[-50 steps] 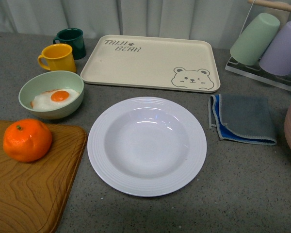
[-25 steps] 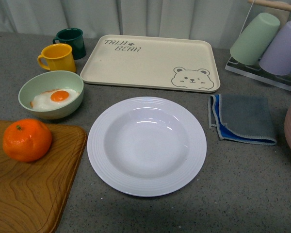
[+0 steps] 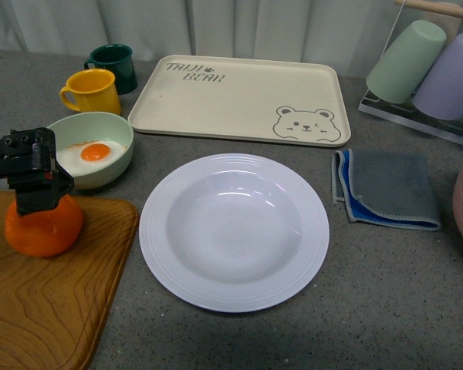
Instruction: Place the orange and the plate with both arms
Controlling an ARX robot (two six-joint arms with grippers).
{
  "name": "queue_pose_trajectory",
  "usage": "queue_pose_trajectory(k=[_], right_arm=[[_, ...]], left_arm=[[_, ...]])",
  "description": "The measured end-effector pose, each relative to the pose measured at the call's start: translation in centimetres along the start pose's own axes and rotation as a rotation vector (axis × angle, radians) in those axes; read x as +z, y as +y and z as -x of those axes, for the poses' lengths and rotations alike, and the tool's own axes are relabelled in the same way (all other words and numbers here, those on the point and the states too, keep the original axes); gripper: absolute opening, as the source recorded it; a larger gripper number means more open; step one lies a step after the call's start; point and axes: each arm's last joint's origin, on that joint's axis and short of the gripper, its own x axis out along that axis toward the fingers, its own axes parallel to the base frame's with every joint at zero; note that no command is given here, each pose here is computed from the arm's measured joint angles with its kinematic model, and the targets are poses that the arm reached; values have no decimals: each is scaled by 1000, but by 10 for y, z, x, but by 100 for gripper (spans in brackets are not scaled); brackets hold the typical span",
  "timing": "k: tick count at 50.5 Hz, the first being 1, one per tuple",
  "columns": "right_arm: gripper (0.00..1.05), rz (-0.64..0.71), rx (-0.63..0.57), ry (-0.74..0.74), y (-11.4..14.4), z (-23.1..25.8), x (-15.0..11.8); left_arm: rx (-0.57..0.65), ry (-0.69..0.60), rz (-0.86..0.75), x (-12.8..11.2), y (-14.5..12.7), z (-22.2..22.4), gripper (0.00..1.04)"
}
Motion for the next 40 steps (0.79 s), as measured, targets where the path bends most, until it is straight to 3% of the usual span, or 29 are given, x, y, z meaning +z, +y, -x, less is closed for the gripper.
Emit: queue_pose_trajectory(k=[14,31,40], right_arm=[[95,0,0,0,0,0,0],[95,0,0,0,0,0,0],[95,0,0,0,0,0,0]], left_arm=[[33,138,51,0,3,-30,98],[70,182,91,-3,12,-45,98],[64,176,118,0,12,-45,67]])
